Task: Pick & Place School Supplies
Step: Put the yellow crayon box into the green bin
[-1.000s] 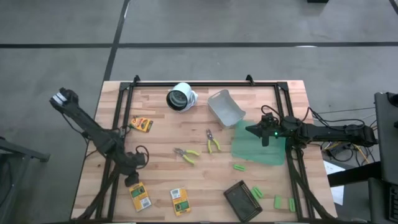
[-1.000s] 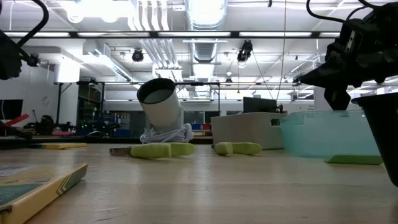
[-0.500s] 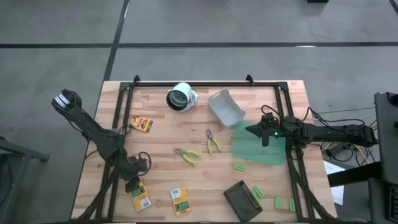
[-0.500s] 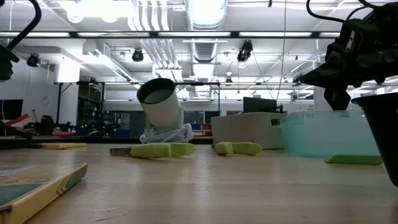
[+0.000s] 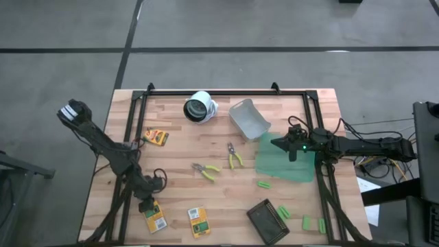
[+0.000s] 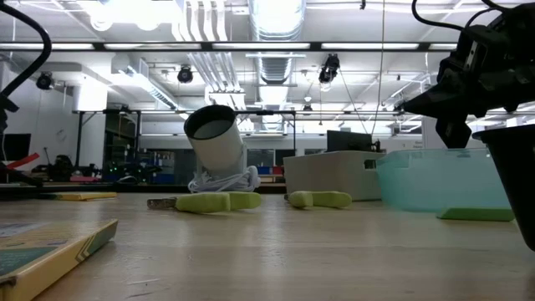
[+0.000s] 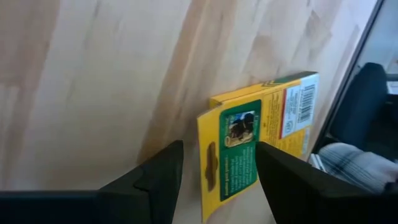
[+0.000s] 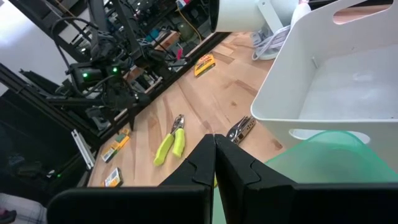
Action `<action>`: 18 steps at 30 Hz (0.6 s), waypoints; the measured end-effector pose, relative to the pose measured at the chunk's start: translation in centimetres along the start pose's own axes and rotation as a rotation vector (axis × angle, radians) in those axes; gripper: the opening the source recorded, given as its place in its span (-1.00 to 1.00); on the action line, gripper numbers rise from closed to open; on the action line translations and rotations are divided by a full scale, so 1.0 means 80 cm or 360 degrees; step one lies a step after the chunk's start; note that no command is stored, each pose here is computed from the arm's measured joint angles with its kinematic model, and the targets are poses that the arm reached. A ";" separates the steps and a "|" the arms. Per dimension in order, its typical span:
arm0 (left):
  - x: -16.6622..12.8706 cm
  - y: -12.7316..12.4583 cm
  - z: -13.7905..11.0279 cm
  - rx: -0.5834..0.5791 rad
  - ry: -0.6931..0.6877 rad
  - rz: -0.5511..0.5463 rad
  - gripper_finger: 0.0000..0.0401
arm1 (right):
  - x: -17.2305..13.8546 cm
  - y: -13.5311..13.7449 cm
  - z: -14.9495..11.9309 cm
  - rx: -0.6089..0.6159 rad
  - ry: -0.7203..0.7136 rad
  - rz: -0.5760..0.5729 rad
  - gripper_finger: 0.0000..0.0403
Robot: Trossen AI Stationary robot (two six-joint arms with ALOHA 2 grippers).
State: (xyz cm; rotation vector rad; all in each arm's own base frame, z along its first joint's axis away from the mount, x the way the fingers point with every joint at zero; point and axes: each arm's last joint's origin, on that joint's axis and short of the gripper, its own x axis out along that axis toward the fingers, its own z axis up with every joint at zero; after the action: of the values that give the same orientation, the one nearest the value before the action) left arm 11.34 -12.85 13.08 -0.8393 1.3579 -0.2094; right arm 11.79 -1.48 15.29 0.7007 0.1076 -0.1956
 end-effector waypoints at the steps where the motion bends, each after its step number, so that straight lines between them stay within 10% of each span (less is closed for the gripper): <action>1: 0.000 0.000 0.000 0.0003 0.0004 -0.0015 0.04 | 0.000 0.000 0.000 0.0000 0.0000 0.0000 -0.96; 18: 0.003 0.006 -0.001 -0.0002 0.0008 -0.0031 -0.46 | 0.000 0.000 0.000 0.0000 0.0000 0.0000 -0.96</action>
State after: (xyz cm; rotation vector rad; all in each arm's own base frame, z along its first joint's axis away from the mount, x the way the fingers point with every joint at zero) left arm 11.17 -12.72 12.59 -0.8537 1.3549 -0.2257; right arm 11.79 -1.48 15.30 0.7007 0.1075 -0.1956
